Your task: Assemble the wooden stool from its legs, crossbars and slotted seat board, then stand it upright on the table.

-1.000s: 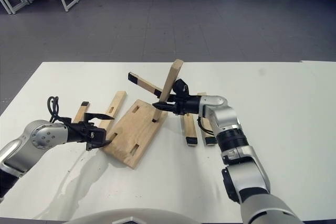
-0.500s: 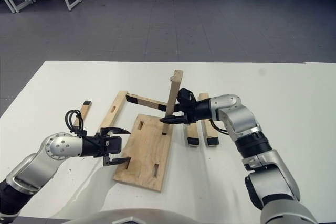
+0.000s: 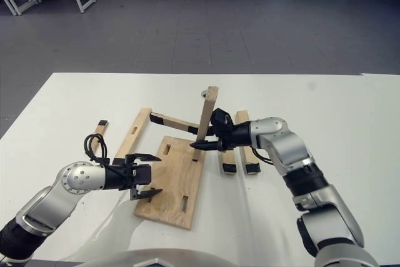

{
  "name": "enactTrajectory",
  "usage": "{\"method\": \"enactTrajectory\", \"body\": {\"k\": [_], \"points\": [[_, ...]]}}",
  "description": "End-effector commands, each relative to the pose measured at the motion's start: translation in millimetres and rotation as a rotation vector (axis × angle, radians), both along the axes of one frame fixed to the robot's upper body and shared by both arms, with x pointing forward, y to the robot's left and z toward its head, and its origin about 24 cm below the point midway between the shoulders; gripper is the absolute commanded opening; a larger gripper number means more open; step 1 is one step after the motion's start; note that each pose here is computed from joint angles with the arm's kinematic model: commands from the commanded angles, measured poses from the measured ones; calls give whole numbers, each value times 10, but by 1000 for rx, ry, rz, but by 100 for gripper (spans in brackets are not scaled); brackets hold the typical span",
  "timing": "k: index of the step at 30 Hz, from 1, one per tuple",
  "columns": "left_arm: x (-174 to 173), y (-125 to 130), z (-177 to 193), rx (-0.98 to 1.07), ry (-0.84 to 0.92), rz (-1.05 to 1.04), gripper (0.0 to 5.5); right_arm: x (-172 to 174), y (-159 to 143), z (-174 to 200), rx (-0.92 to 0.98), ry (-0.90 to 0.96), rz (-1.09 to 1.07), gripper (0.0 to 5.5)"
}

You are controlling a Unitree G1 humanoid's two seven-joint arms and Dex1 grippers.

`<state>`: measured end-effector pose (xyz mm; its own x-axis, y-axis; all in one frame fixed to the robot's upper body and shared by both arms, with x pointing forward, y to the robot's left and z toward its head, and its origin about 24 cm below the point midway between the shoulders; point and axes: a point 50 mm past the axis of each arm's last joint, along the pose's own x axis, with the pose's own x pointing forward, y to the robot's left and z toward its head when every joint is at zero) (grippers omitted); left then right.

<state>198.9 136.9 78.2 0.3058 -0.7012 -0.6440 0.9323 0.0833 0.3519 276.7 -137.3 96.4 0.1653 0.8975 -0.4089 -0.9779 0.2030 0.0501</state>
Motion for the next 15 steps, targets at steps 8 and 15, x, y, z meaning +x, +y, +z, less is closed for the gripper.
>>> {"method": "enactTrajectory", "body": {"k": [8,15], "points": [[-63,-18,-38,16,5,36,440,-247,-577,-1236,-514,386,-240,203],[-93,-48,-61,7,9,40,440,-19,-466,-1049,-439,342,-162,203]]}}
